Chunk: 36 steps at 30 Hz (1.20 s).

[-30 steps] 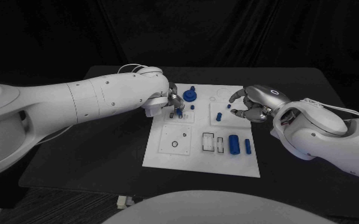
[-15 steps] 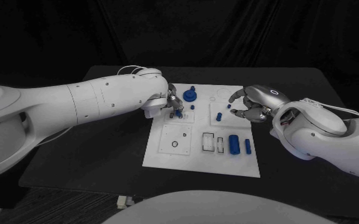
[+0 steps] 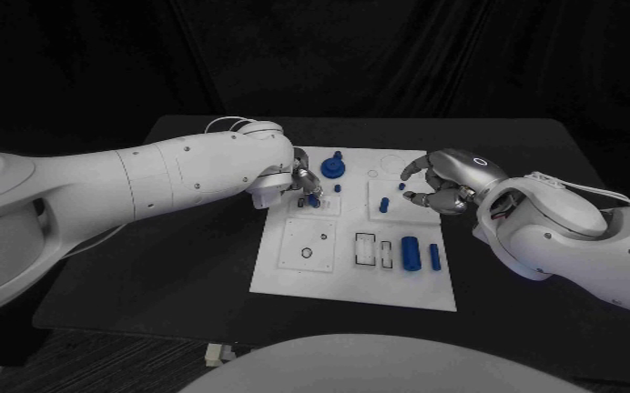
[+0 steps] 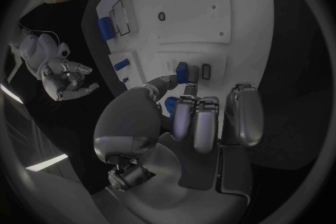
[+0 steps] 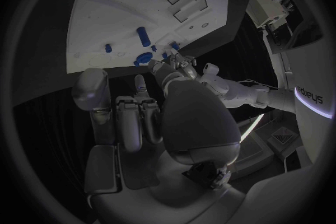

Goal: Assemble the parts on the task board

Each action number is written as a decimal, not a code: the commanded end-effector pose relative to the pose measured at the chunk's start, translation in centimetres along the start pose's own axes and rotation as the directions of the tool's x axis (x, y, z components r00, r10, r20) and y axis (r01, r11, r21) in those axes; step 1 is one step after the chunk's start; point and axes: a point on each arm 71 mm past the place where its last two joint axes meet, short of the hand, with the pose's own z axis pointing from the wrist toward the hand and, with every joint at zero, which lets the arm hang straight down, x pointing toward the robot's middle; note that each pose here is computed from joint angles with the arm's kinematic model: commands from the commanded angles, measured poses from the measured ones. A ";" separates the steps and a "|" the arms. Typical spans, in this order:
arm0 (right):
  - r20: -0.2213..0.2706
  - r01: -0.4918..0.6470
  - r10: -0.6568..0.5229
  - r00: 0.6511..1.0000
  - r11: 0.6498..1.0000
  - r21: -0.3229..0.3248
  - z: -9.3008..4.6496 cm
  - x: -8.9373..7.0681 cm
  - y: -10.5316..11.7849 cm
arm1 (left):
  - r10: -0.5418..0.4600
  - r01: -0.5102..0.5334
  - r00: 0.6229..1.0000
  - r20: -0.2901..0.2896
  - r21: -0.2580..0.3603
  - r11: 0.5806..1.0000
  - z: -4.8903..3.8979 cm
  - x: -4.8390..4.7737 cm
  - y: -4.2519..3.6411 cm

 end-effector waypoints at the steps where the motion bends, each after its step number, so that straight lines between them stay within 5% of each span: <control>1: 0.008 -0.001 0.001 1.000 1.000 0.006 0.0 0.0 0.0 | 0.007 -0.007 1.000 -0.019 0.012 1.000 0.18 0.51 -0.09; 36: 0.005 -0.001 0.001 1.000 1.000 0.006 0.0 0.1 0.0 | 0.019 -0.019 0.999 -0.040 -0.001 1.000 0.39 0.74 0.14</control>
